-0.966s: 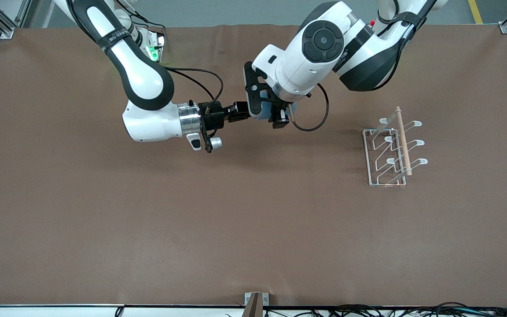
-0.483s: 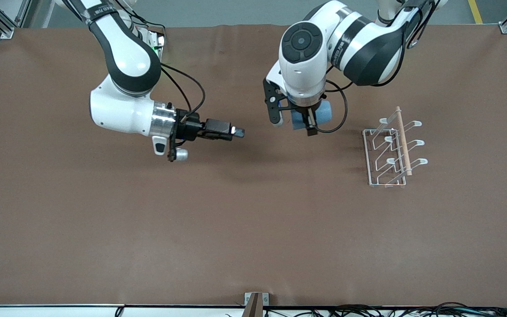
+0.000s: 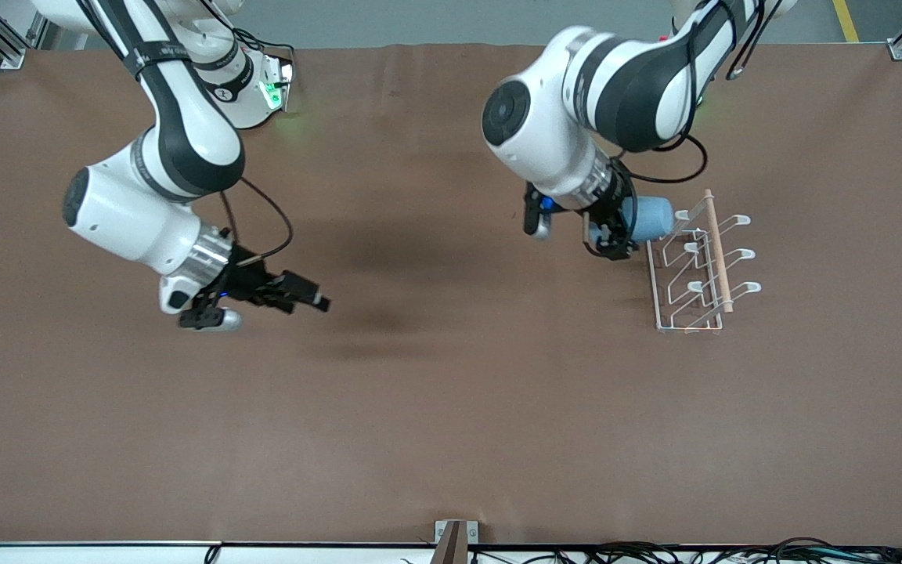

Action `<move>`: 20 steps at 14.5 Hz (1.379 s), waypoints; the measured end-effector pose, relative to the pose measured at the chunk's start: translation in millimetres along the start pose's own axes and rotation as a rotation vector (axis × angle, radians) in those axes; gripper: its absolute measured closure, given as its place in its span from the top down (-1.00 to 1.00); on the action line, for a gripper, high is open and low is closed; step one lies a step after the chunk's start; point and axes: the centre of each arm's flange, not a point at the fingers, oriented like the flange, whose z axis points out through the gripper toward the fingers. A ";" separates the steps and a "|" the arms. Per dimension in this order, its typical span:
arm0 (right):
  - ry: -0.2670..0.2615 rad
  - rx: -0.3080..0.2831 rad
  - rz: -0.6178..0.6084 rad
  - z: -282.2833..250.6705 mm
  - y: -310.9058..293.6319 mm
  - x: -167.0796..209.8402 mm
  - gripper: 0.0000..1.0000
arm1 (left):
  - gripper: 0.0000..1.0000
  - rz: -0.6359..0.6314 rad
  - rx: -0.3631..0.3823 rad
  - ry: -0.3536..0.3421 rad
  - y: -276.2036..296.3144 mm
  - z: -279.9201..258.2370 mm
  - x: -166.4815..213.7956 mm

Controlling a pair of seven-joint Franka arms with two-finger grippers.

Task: Hang cup on cup holder
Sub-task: 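Carry the cup to the rack with the left gripper while the right withdraws, then hang the cup on a rack hook and open the left gripper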

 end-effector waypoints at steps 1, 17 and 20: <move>0.018 -0.086 -0.053 -7.1 17.8 8.1 1.00 | 0.59 0.012 -0.004 -0.068 -1.8 22.7 6.0; -0.083 -0.510 -0.028 -311.6 73.5 17.4 1.00 | 0.59 -0.084 -0.028 -0.413 -37.7 215.4 35.9; -0.109 -0.510 -0.029 -328.7 72.5 6.9 1.00 | 0.59 -0.131 -0.036 -0.423 -36.0 231.3 50.4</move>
